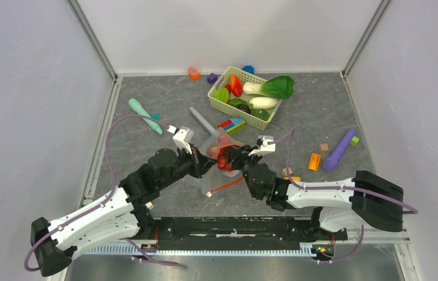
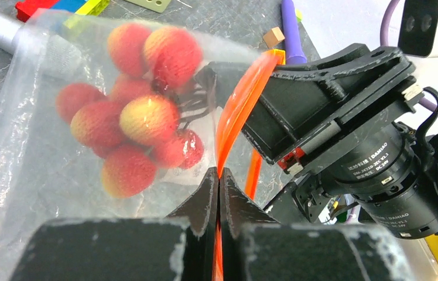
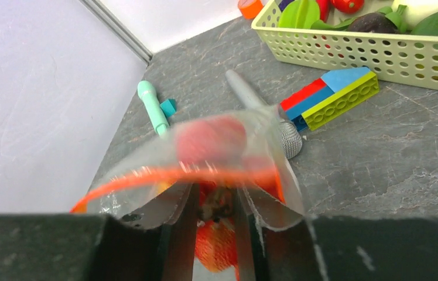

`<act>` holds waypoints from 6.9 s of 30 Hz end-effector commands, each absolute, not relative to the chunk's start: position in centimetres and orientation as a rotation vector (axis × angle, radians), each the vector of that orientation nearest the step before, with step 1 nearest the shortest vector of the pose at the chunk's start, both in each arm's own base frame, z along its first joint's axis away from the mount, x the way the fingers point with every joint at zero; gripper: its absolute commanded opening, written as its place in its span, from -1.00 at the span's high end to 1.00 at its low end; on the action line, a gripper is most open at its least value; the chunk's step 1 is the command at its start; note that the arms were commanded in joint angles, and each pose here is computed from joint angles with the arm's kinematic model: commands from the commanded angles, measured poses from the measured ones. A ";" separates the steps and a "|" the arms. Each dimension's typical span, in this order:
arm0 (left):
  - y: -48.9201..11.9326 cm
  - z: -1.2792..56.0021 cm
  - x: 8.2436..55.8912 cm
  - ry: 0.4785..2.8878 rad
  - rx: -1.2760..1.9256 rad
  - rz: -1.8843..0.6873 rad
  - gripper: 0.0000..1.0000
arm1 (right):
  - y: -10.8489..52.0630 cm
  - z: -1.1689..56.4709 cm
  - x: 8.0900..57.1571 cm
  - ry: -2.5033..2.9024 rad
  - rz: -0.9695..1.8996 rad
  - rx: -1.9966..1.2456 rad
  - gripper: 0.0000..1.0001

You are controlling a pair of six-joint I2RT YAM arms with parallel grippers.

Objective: Place the food in the zip-top bag and seal the zipper
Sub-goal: Place the fake fruit in the zipper food storage bag, then pick up the fake vegetable from the bin, then place the fake vegetable in the zipper food storage bag.

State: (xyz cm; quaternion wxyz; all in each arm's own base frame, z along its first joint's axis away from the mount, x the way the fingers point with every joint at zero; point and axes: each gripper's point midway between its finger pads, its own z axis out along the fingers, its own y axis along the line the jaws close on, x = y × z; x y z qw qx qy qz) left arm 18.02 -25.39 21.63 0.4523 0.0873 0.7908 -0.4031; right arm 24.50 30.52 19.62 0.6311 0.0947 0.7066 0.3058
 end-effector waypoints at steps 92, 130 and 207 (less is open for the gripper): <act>-23.9 19.3 21.5 2.024 0.208 -0.672 0.96 | 10.1 14.0 58.0 1.772 0.269 -0.981 -0.93; -23.4 20.4 20.8 2.007 0.139 -0.730 0.96 | 10.2 29.5 40.0 1.639 0.185 -0.467 1.00; -31.8 20.9 17.4 2.082 0.270 -0.952 0.96 | 19.9 22.6 19.5 1.799 1.071 -0.331 1.00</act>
